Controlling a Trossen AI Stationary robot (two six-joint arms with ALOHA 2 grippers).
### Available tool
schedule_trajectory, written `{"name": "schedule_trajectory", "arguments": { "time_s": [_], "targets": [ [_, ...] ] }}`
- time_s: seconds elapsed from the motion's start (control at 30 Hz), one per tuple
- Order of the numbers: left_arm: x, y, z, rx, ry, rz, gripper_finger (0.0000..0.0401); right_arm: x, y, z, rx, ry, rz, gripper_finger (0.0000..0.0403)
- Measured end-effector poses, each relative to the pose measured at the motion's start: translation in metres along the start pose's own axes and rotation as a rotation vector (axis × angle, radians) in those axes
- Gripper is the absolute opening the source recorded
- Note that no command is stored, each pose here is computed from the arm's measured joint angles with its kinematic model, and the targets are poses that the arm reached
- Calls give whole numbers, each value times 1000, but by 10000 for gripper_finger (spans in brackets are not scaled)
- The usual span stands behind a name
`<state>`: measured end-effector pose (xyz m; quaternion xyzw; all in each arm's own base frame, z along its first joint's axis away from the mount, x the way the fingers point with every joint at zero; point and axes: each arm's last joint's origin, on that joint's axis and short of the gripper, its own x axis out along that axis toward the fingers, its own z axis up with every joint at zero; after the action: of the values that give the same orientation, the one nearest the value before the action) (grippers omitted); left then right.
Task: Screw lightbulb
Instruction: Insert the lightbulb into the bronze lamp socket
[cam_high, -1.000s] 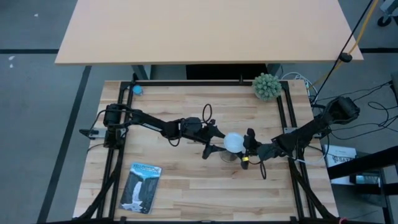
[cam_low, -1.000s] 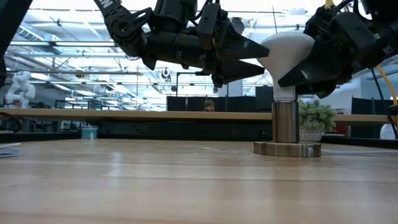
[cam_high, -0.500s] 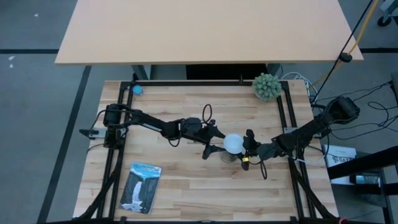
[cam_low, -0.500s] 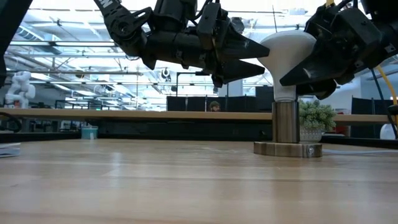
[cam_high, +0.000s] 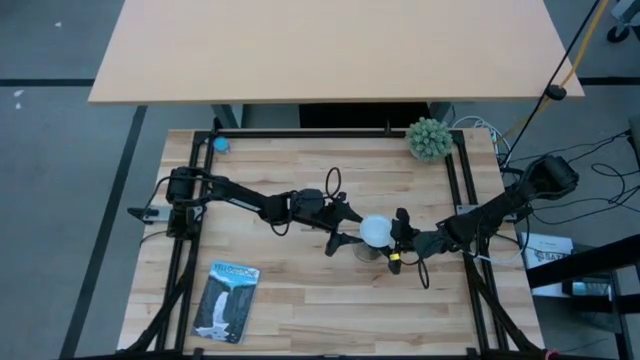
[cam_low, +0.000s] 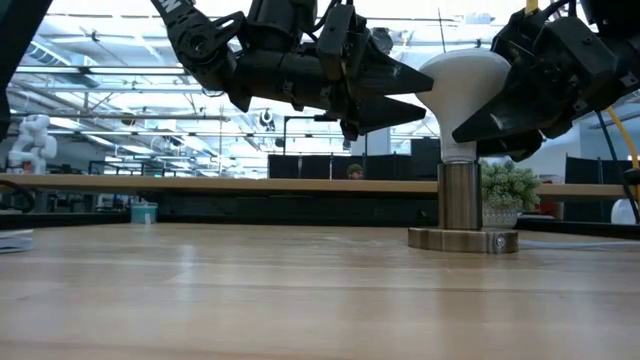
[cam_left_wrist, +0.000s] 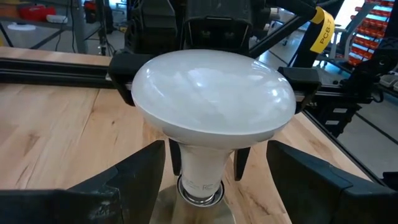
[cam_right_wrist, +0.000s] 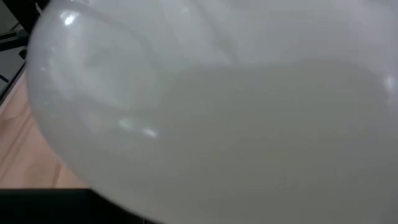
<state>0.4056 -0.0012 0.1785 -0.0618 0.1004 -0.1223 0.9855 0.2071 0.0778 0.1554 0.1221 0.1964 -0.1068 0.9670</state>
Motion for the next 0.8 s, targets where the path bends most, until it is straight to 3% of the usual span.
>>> {"name": "schedule_trajectory", "arguments": {
  "time_s": [0.8],
  "targets": [
    [0,0,-5,-11,48,4,284,0,0,-1,-8,24,17,214]
  ]
}}
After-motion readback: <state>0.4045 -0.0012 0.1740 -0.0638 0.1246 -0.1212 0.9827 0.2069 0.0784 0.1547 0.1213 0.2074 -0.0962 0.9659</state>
